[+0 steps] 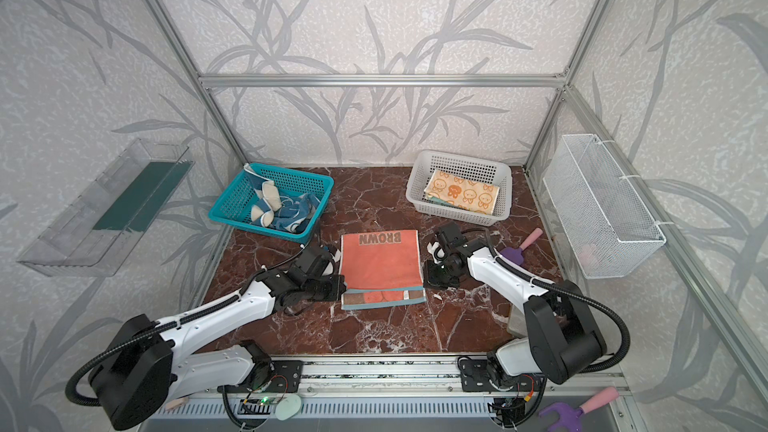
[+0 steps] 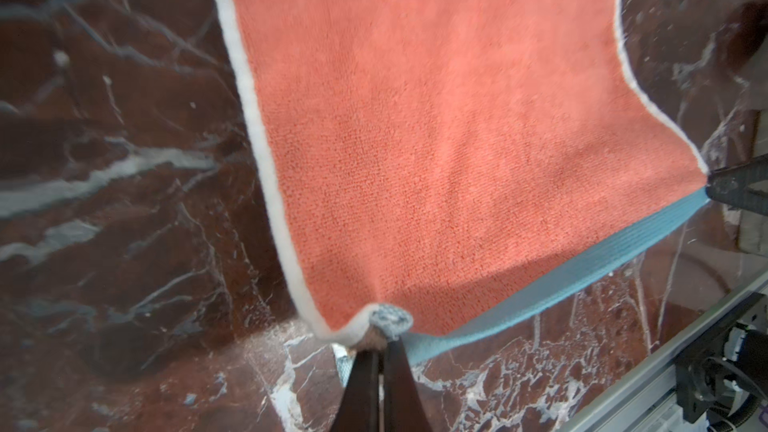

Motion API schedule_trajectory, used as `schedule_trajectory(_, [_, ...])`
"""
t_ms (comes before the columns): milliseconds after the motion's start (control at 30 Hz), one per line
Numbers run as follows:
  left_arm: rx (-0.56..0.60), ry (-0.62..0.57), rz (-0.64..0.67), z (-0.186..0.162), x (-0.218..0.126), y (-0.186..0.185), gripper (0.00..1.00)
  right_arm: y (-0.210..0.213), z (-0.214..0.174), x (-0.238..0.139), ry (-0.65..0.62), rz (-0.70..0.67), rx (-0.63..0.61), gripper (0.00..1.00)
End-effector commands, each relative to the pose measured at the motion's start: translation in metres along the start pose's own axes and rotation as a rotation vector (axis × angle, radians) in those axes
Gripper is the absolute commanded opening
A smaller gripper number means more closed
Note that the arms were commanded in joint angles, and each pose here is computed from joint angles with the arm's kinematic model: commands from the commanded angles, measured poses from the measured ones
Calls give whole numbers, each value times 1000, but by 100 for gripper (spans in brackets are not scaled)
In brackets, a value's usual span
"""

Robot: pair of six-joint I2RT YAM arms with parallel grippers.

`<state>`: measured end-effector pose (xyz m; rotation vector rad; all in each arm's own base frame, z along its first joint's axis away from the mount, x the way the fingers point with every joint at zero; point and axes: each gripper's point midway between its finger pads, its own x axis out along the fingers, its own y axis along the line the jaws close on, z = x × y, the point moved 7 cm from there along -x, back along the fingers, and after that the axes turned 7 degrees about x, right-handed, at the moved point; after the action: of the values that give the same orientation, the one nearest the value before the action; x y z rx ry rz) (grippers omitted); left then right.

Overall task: Fold and stack the towels
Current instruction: 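Smooth the folded brown towel flat with both grippers at its near edge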

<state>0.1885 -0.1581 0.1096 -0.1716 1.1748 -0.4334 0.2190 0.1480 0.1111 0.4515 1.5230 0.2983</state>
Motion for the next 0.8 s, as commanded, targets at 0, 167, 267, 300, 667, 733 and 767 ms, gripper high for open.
schedule_trajectory(0, [-60, 59, 71, -18, 12, 16, 0, -27, -8, 21, 50, -93, 46, 0])
schedule_trajectory(167, [-91, 96, 59, -29, 32, 20, 0, -37, -9, 42, 77, -103, 59, 0])
schedule_trajectory(267, [-113, 134, 84, -37, 48, 29, 0, -37, -4, 46, 75, -113, 50, 0])
schedule_trajectory(300, [-121, 150, 106, -37, 52, 32, 0, -36, -1, 46, 72, -119, 46, 0])
schedule_trajectory(667, [-36, 133, 175, 21, 22, 31, 0, -3, 21, 4, -7, -97, -12, 0])
schedule_trajectory(733, [-23, 116, 191, 28, 7, 29, 0, 2, 20, -7, -25, -96, -24, 0])
schedule_trajectory(767, [-17, 110, 191, 29, 0, 27, 0, 3, 19, -13, -35, -93, -30, 0])
